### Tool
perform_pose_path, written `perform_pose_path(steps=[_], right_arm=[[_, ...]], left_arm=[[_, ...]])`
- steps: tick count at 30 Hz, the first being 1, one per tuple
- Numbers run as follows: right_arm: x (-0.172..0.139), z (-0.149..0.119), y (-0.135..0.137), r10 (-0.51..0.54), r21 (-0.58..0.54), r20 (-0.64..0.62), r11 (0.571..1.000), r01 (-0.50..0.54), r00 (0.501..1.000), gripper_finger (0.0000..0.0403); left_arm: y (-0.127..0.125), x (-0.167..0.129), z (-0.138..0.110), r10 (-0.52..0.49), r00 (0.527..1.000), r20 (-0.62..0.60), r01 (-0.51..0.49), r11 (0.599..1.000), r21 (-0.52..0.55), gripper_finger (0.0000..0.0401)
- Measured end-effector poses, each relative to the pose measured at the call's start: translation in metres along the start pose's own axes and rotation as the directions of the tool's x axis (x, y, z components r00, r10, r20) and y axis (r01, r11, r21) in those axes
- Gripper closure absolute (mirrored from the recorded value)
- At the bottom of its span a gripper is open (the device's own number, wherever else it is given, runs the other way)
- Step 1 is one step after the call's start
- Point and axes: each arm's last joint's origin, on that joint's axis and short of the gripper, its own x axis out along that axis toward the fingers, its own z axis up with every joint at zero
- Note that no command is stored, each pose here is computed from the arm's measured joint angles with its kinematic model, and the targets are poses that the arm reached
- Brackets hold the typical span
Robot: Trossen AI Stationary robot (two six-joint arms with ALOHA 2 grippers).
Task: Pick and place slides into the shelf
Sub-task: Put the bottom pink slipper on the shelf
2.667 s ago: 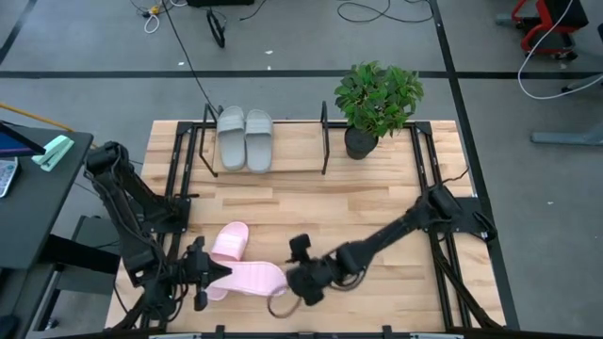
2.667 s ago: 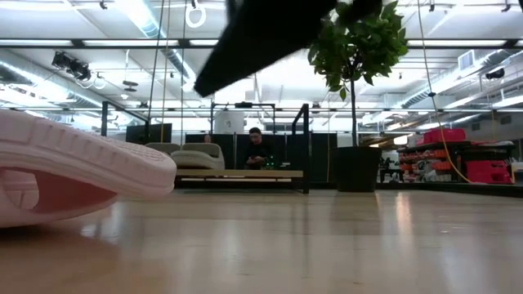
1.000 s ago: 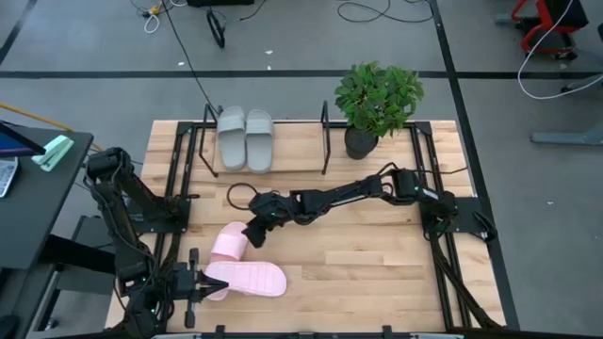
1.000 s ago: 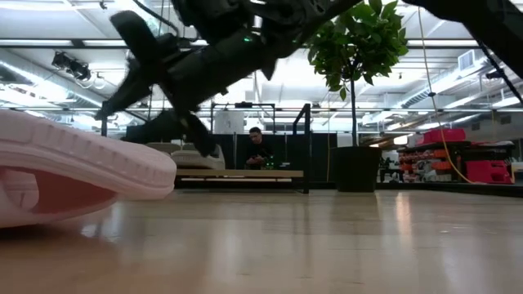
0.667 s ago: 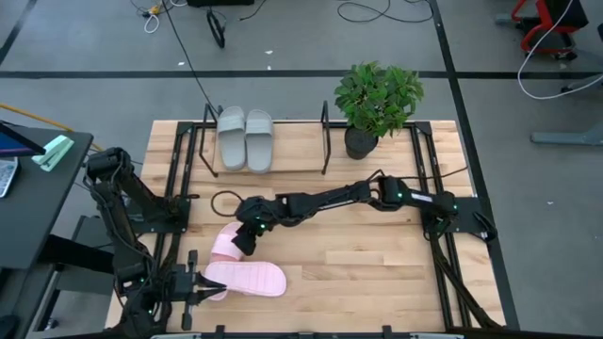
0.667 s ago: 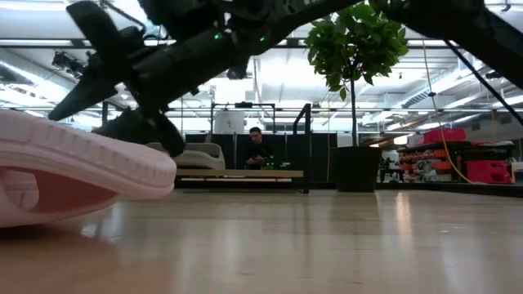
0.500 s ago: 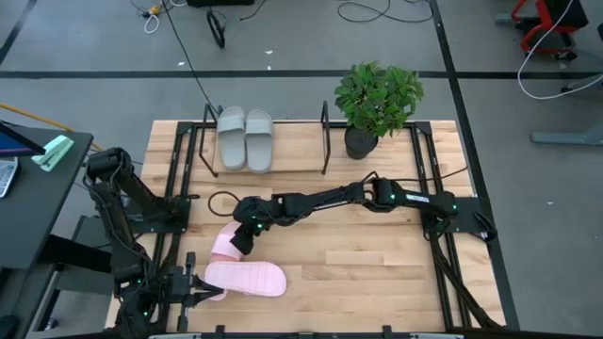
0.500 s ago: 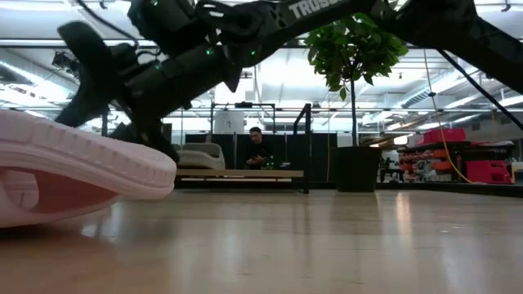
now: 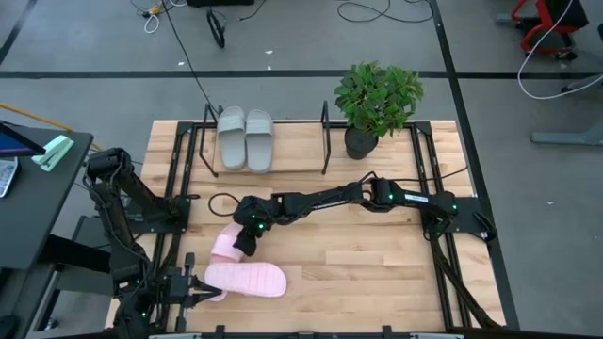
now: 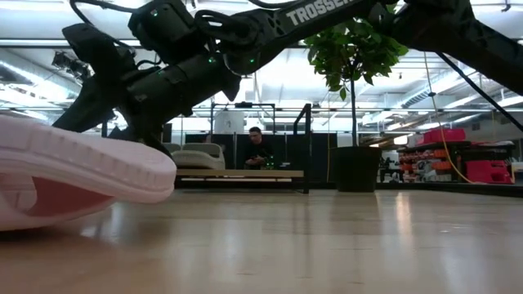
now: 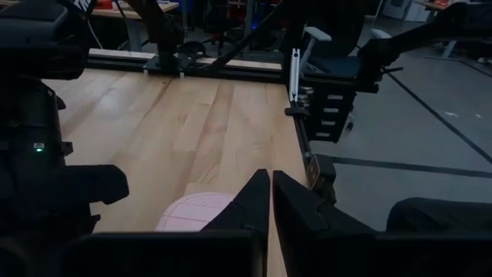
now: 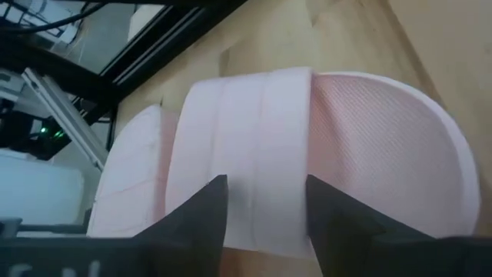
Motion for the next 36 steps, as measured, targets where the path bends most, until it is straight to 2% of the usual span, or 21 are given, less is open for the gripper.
perform_pose_path(steps=[5,14,17,21,29,33,36], right_arm=[[0.000,0.000,0.000,0.004,-0.007,-0.002,1.000,-0.004,1.000,0.0256],[0.003,-0.007,-0.004,-0.013,-0.022,-0.007,1.000,0.013,1.000,0.0266],[0.003,-0.007,-0.004,-0.015,-0.044,-0.009,0.999,0.015,1.000,0.0303],[0.003,-0.006,-0.005,-0.016,-0.081,-0.011,0.997,0.015,1.000,0.0385],[0.000,-0.005,-0.001,-0.069,-0.084,0.028,0.994,0.071,0.997,0.0396],[-0.016,0.007,0.013,-0.104,-0.120,0.080,0.986,0.113,0.991,0.0398],[-0.041,0.020,0.033,-0.165,-0.164,0.127,0.969,0.185,0.978,0.0398]], left_arm=[[0.000,0.000,0.000,0.000,1.000,0.000,0.000,1.000,-0.001,0.0379],[0.000,0.000,0.000,0.001,1.000,0.000,-0.001,1.000,0.002,0.0392],[0.000,0.000,0.000,0.001,1.000,-0.001,-0.001,1.000,0.003,0.0387],[0.000,0.000,0.000,0.001,1.000,-0.001,-0.001,1.000,0.003,0.0377],[0.000,0.000,0.000,0.001,1.000,-0.001,-0.001,1.000,0.003,0.0389],[0.000,0.000,0.000,0.001,1.000,-0.001,-0.001,1.000,0.003,0.0393],[0.000,0.000,0.000,0.001,1.000,-0.001,-0.001,1.000,0.004,0.0391]])
